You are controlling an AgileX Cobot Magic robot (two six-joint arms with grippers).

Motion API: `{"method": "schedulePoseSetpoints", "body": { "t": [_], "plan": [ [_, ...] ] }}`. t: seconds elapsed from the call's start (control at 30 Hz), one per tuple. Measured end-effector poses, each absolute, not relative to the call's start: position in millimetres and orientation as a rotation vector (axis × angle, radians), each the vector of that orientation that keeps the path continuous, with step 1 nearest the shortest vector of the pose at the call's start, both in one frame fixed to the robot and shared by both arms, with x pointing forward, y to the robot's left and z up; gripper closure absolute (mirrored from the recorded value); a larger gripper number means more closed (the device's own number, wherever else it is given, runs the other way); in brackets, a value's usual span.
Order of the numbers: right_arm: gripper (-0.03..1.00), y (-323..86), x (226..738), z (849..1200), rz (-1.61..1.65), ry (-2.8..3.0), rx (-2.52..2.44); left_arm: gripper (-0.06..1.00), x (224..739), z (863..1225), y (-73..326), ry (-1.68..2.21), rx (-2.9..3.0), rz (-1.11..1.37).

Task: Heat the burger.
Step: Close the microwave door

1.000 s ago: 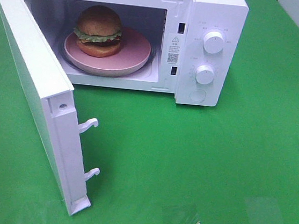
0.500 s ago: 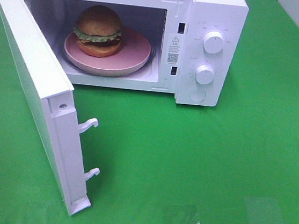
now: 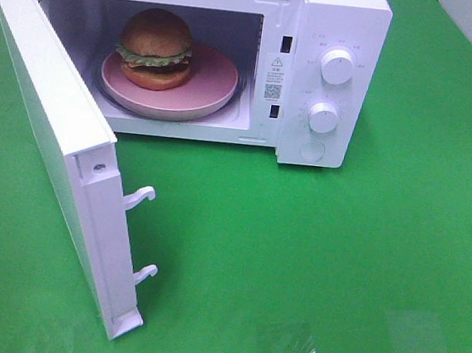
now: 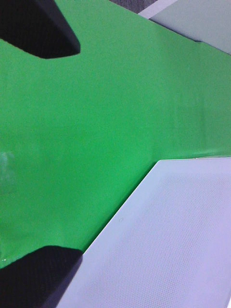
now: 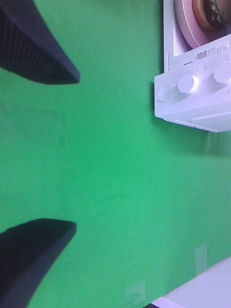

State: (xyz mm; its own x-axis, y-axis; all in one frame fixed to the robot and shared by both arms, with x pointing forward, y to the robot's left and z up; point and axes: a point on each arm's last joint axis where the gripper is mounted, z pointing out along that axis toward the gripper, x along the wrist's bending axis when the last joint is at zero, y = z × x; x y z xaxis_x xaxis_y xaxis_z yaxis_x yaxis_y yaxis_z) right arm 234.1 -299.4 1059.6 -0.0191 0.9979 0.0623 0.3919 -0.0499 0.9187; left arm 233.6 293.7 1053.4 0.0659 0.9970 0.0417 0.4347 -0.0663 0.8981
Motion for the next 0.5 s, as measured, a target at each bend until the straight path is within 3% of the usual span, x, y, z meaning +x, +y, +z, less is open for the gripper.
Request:
{"method": "schedulePoseSetpoints", "body": {
  "t": [0.5],
  "plan": [
    [0.21, -299.4, 234.1, 1059.6, 1.058, 1.497, 1.531, -0.03, 233.6, 1053.4, 293.7, 1.463, 1.604, 0.96]
  ]
}}
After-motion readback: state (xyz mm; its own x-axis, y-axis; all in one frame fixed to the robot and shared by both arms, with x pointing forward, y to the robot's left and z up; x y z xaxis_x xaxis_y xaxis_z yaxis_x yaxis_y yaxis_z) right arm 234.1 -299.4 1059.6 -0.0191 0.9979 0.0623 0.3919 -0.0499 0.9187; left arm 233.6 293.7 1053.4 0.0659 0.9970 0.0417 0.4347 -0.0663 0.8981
